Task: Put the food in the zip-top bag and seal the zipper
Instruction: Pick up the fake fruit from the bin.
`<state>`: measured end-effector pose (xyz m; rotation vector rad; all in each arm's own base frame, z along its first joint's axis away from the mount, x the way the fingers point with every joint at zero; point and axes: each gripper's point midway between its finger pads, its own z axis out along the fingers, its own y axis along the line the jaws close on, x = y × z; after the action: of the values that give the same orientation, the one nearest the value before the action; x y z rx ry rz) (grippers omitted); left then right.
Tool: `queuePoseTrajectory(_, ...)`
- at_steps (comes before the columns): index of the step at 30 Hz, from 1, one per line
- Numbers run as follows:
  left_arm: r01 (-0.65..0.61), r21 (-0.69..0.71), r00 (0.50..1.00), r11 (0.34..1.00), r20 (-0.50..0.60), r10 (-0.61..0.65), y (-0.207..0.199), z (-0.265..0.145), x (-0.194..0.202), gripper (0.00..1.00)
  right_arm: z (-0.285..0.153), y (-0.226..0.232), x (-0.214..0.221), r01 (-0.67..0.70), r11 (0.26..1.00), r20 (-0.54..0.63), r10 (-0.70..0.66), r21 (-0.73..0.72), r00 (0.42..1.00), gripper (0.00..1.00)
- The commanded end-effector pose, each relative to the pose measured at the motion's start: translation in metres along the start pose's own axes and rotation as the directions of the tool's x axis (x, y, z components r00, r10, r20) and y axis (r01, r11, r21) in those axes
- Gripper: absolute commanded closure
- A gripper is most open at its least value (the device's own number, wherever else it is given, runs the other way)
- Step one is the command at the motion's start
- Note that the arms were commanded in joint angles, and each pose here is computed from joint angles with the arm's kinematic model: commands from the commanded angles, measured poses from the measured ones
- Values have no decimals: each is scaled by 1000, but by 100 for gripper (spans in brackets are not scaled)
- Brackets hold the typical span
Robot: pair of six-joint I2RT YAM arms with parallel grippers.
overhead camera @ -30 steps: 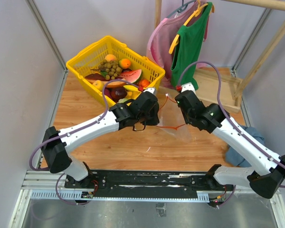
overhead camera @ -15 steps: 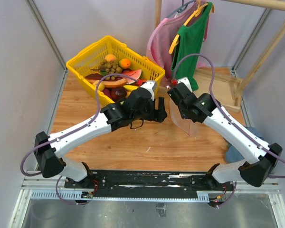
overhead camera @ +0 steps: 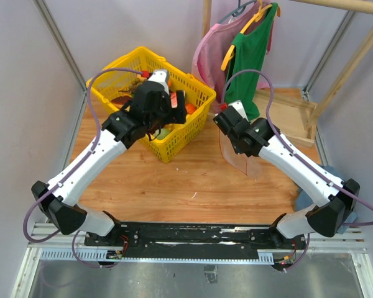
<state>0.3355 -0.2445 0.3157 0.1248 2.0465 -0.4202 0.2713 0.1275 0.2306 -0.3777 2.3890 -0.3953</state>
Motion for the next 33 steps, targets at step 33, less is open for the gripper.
queuePoseTrajectory(33, -177, -281, 835, 943, -551, -7, 167, 137, 98, 1, 5, 12, -2, -19, 998, 1, 19, -58, 1000, 99)
